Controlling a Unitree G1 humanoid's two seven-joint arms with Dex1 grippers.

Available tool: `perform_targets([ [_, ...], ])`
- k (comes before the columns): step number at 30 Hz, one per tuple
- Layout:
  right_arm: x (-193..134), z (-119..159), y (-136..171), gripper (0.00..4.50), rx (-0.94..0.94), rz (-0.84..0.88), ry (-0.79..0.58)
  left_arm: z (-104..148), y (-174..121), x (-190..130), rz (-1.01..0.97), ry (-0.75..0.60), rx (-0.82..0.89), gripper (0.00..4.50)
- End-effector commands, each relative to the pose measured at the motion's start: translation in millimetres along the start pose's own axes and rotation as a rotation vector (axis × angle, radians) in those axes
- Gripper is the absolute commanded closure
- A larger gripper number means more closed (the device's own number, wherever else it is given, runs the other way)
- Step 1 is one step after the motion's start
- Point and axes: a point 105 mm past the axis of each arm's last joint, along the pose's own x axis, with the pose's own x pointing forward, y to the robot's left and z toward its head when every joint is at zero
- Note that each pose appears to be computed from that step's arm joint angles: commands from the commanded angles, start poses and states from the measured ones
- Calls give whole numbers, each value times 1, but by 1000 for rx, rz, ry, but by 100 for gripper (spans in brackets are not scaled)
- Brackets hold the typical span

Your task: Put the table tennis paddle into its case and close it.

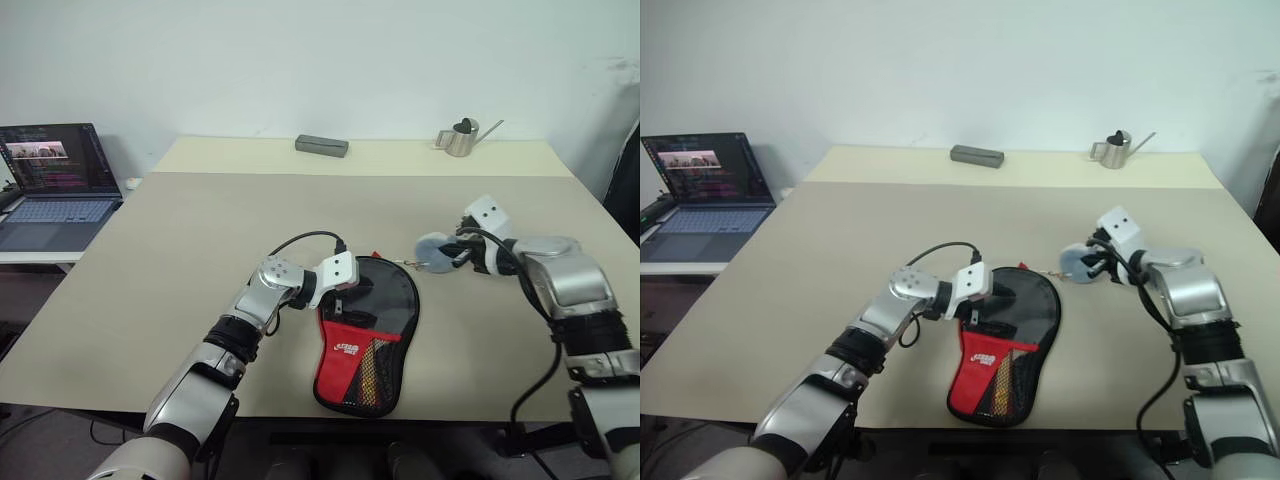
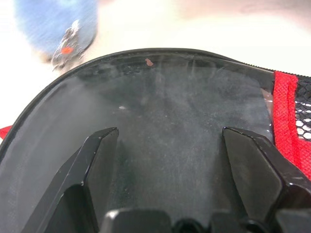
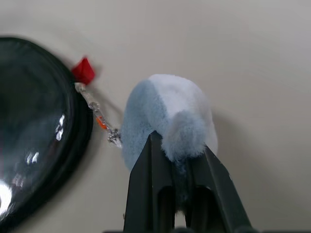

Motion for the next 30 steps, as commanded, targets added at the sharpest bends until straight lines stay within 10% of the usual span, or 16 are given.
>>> perform_targets([
  [1,-30,15,-1,448,-38,-4,-37,-47,-28,7,-81,154,-94,76],
  [30,-120,-47,137,448,-100,530,192,-43,-29,17,-104,140,-77,76],
])
